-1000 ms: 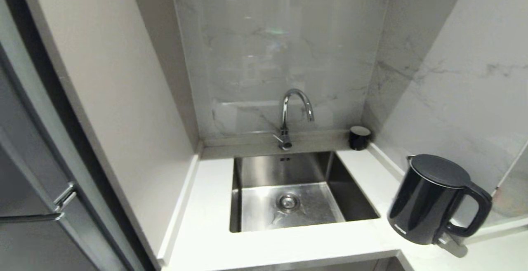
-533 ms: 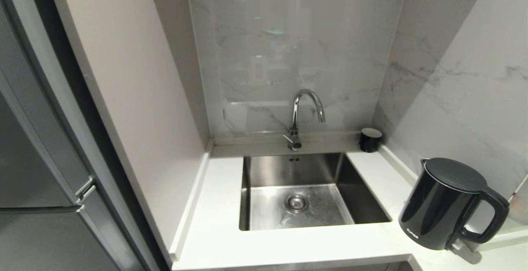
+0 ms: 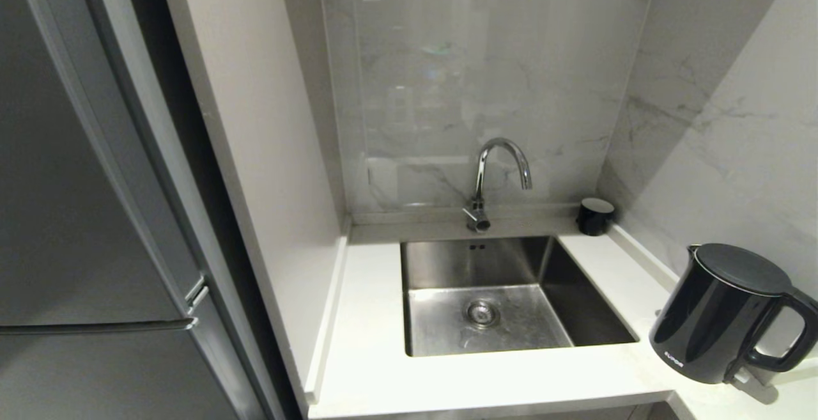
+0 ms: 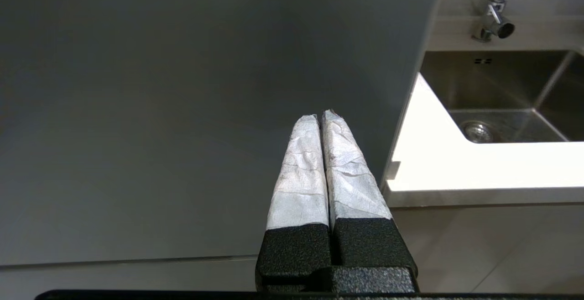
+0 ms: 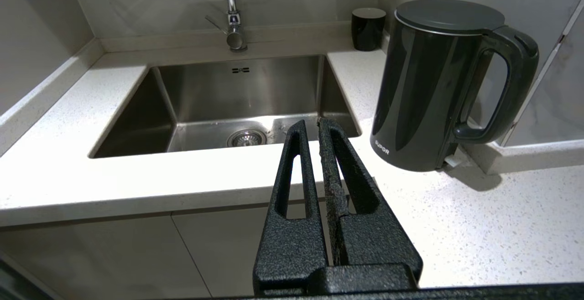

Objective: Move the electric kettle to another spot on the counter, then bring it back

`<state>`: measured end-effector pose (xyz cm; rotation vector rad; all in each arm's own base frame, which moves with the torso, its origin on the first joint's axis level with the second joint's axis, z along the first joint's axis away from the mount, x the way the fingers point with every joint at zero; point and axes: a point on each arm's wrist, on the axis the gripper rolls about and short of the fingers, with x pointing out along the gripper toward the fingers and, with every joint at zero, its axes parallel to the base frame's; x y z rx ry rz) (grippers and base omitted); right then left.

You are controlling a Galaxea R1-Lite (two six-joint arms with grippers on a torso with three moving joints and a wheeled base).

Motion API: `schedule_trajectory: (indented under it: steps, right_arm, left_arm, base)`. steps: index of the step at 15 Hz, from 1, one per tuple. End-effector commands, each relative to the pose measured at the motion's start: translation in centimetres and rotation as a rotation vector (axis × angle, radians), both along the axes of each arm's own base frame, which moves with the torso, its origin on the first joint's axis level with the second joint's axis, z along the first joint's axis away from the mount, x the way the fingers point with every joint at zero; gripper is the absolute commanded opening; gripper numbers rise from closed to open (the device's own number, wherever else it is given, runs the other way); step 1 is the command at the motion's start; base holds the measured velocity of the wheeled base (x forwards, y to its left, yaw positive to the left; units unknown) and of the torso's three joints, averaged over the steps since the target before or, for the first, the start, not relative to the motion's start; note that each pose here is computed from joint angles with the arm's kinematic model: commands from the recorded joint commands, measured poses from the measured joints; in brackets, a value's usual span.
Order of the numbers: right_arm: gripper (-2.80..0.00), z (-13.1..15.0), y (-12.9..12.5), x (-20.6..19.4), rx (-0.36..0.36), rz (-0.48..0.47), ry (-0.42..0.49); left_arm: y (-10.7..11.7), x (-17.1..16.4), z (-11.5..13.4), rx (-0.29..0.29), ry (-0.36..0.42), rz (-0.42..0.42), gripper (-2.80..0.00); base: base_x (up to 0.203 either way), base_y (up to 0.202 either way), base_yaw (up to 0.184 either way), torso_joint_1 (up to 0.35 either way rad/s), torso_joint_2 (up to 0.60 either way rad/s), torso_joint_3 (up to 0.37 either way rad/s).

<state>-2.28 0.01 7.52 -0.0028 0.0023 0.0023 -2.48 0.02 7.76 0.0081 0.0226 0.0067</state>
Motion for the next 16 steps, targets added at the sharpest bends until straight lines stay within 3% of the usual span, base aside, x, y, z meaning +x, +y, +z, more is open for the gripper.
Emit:
schedule_trajectory:
  steps: [1, 16]
  right_arm:
    - [-2.80, -0.01, 0.00, 0.00, 0.000, 0.001, 0.001]
    - [-2.80, -0.01, 0.00, 0.00, 0.000, 0.001, 0.001]
  left_arm:
    - [0.00, 0.01, -0.02, 0.000, 0.001, 0.001, -2.80]
    - [0.00, 0.01, 0.03, 0.001, 0.001, -0.001, -2.80]
  base:
    - [0.000, 0.056, 0.000, 0.001, 0.00, 0.002]
    - [0.000, 0.000, 0.000, -0.008, 0.02, 0.009]
